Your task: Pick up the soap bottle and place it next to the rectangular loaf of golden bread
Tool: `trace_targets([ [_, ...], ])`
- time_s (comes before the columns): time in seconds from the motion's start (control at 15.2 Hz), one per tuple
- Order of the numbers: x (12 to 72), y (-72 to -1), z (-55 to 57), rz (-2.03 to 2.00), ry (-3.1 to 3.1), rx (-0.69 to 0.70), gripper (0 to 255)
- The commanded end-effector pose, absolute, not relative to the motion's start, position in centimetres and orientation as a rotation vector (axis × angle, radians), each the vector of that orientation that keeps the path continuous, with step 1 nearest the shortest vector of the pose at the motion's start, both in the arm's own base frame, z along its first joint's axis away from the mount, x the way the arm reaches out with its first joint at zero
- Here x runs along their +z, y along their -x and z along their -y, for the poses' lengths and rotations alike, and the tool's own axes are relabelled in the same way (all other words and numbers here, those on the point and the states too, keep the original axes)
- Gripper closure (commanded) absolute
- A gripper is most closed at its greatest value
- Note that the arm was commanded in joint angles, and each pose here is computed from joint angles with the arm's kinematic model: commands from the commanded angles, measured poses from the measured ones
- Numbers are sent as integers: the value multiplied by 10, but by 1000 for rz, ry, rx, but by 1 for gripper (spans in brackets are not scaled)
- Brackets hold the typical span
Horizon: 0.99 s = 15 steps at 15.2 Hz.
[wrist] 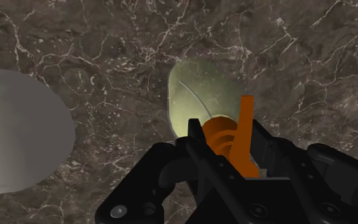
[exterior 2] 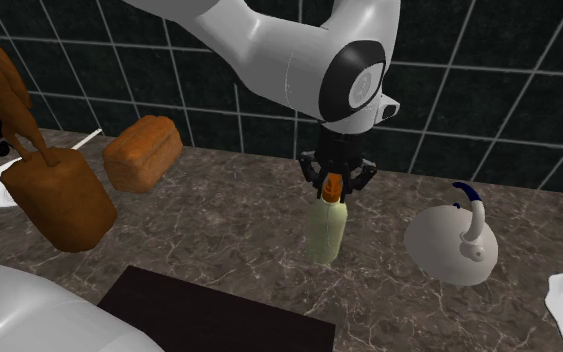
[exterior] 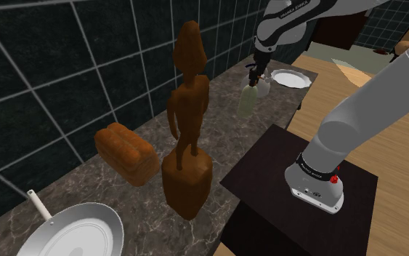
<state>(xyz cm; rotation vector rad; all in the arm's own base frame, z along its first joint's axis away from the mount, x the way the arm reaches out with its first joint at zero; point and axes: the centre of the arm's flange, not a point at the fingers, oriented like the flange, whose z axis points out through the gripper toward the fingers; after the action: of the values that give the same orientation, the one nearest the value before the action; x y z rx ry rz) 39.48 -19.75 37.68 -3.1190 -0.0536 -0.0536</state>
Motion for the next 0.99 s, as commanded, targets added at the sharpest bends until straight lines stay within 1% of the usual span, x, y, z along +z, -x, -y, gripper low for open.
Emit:
trace_targets([
  [0.0,387,-396,197,53,3119,-54,255],
  [0.92,461,-396,197,53,3119,-54,255],
])
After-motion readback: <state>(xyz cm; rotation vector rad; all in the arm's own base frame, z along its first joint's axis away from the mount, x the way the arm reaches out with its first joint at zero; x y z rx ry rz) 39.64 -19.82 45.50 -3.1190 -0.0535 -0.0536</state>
